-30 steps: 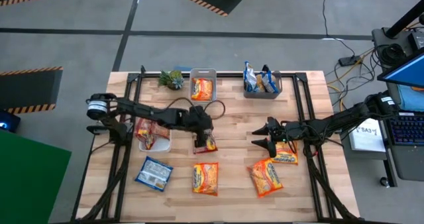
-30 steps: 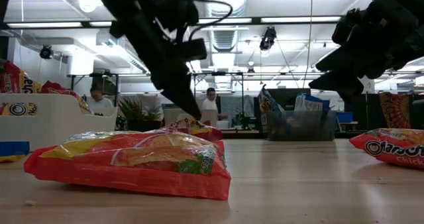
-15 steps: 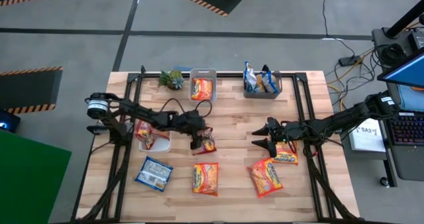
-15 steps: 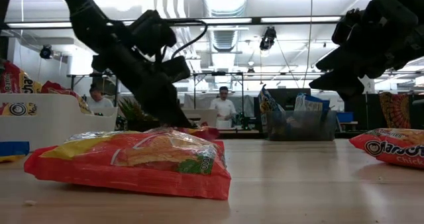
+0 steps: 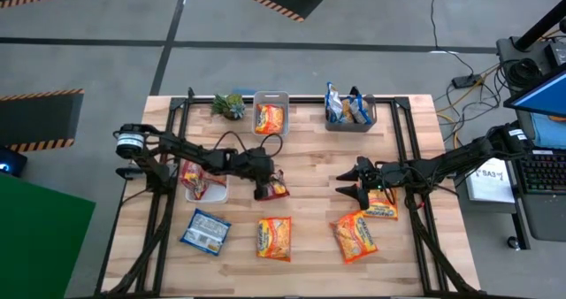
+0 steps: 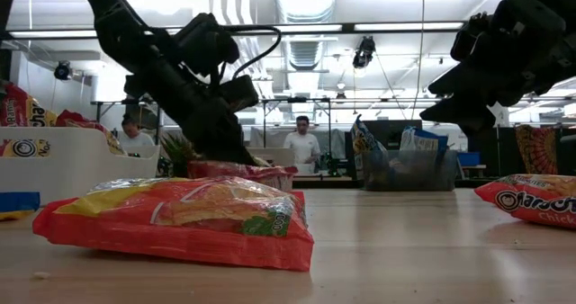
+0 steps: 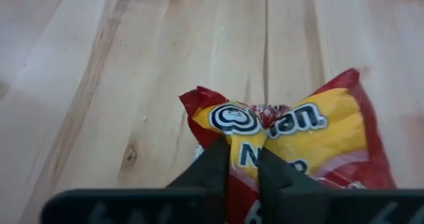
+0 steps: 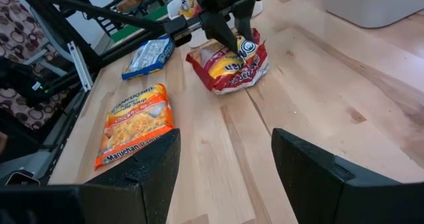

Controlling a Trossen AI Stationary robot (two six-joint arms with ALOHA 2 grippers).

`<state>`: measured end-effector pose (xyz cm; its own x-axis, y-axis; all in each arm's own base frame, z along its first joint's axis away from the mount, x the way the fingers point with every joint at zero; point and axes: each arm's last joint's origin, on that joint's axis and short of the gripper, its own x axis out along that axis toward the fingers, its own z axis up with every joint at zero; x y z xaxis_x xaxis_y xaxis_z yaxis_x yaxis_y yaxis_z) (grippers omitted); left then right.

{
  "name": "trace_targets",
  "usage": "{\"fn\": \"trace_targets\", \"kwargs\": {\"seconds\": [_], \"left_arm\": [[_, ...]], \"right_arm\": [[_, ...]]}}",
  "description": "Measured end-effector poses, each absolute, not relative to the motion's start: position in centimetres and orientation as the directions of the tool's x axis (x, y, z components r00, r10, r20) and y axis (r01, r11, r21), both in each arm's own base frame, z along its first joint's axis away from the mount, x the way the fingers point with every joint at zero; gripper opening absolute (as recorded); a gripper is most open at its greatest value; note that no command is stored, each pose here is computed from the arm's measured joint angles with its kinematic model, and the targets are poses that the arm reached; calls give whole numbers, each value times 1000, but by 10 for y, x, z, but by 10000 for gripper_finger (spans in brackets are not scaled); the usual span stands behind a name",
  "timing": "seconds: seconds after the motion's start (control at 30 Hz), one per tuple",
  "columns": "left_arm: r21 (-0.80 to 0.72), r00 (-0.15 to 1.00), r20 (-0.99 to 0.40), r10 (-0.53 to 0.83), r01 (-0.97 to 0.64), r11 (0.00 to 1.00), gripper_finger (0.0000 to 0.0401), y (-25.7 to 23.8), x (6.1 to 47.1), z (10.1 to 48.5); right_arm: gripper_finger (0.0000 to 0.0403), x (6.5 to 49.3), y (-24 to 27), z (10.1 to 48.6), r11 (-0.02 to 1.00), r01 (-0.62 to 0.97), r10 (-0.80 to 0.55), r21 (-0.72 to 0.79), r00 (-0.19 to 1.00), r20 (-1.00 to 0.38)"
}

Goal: Sort Maruchan noodles
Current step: Put the red noodle pack into the white bin

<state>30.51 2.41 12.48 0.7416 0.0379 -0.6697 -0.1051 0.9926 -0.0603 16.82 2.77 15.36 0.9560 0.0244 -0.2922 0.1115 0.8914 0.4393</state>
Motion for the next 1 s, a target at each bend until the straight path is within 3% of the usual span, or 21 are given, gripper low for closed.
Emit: {"fn": "trace_targets", "kwargs": {"seconds": [0.23, 0.47, 0.7, 0.83, 1.0], "left_arm": [[-86, 795, -606, -27, -32, 996, 3, 15, 312, 154], [-17, 781, -625, 3, -18, 1000, 1, 3, 296, 230], [197, 454, -832, 319, -295, 935, 1, 5, 245, 299], [224, 261, -900, 348, -407, 885, 0, 6, 223, 311], [312, 80, -928, 364, -368, 876, 0, 6, 208, 296]], "right_arm": [[226, 168, 28, 154, 892, 111, 25, 439, 956, -293], [226, 168, 28, 153, 892, 111, 25, 438, 956, -293], [226, 168, 28, 153, 892, 111, 25, 438, 956, -293], [226, 168, 28, 153, 893, 111, 24, 437, 956, -294], [226, 168, 28, 153, 894, 111, 24, 435, 956, -294]]}}
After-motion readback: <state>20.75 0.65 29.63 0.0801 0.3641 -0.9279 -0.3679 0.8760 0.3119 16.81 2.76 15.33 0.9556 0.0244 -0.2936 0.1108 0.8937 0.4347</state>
